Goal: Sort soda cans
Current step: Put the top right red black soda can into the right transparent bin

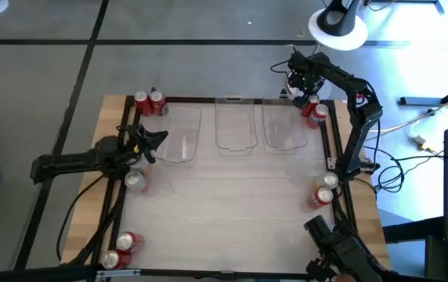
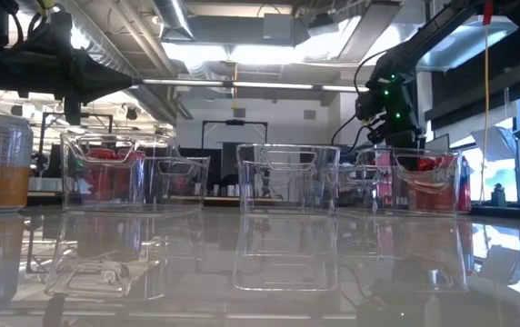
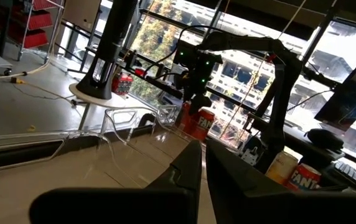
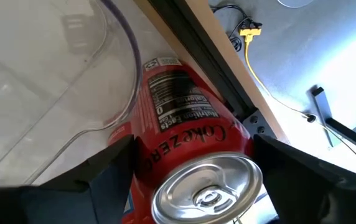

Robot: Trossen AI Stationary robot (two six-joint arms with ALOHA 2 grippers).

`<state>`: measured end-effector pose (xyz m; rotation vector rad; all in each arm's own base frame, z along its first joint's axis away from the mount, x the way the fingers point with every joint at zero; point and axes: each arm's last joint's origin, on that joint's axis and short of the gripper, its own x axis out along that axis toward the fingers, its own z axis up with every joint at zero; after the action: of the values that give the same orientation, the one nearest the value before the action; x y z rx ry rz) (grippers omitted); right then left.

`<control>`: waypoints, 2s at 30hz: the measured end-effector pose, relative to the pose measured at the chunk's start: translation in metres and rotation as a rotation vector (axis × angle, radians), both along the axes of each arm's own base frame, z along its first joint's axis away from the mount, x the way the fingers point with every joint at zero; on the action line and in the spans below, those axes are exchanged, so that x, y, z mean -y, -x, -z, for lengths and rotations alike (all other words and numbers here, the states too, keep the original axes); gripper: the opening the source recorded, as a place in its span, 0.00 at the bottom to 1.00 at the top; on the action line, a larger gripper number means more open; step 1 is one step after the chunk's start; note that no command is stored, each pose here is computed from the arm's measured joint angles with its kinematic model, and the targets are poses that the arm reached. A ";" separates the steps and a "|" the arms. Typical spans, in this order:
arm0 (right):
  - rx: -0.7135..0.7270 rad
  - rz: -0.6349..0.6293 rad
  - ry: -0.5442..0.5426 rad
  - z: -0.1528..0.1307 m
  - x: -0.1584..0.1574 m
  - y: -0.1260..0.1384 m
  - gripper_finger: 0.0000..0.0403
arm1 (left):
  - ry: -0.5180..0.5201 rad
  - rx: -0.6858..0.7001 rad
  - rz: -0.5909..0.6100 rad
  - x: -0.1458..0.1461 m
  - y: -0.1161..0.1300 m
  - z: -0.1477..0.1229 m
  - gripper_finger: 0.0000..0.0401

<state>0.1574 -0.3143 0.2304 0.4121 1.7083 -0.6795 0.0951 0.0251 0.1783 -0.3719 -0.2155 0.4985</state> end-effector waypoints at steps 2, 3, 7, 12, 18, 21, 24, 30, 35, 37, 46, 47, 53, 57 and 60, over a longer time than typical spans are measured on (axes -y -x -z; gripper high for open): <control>-0.001 0.001 -0.003 0.000 0.000 0.000 0.71 | 0.000 0.000 0.000 0.000 0.000 0.000 0.04; -0.002 0.004 -0.004 0.000 0.000 0.000 0.69 | 0.000 0.000 0.000 0.000 0.000 0.000 0.04; -0.013 0.023 0.003 0.000 0.000 0.001 0.64 | 0.000 -0.005 -0.001 0.000 0.000 0.000 0.04; -0.023 0.033 0.016 -0.001 0.000 0.001 0.64 | 0.001 -0.006 -0.001 0.000 0.000 0.001 0.04; 0.012 0.065 0.042 -0.017 0.007 -0.003 0.63 | 0.001 -0.005 -0.002 0.000 0.000 0.001 0.04; 0.042 0.083 0.075 -0.030 0.008 -0.004 0.63 | -0.013 -0.013 -0.004 0.000 0.000 0.001 0.04; 0.040 0.087 0.087 -0.036 0.009 -0.004 0.63 | -0.032 -0.024 -0.006 0.000 0.000 0.000 0.04; 0.036 0.105 0.098 -0.045 0.009 -0.004 0.62 | -0.045 -0.032 -0.008 0.000 0.000 0.000 0.04; 0.056 0.116 0.141 -0.061 0.011 -0.005 0.62 | -0.070 -0.046 -0.011 0.000 0.000 0.000 0.04; 0.071 0.122 0.165 -0.069 0.012 -0.005 0.62 | -0.074 -0.048 -0.011 0.000 0.000 0.000 0.04; 0.200 0.115 0.279 -0.110 0.014 -0.014 0.62 | -0.074 -0.047 -0.011 0.000 0.000 0.000 0.04; 0.228 0.106 0.286 -0.116 0.012 -0.017 0.62 | -0.074 -0.048 -0.011 0.000 0.000 0.000 0.04; 0.381 0.009 0.291 -0.140 -0.007 -0.048 0.62 | -0.076 -0.049 -0.012 0.000 0.000 0.000 0.04; 0.416 -0.076 0.279 -0.144 -0.024 -0.071 0.62 | -0.076 -0.049 -0.012 0.000 0.000 0.000 0.04; 0.412 -0.130 0.254 -0.144 -0.038 -0.086 0.62 | -0.076 -0.049 -0.012 0.000 0.000 0.000 0.04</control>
<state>0.2431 -0.2762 0.3741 0.2388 1.2302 -0.6548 0.0952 0.0252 0.1780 -0.2838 -0.1887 0.5088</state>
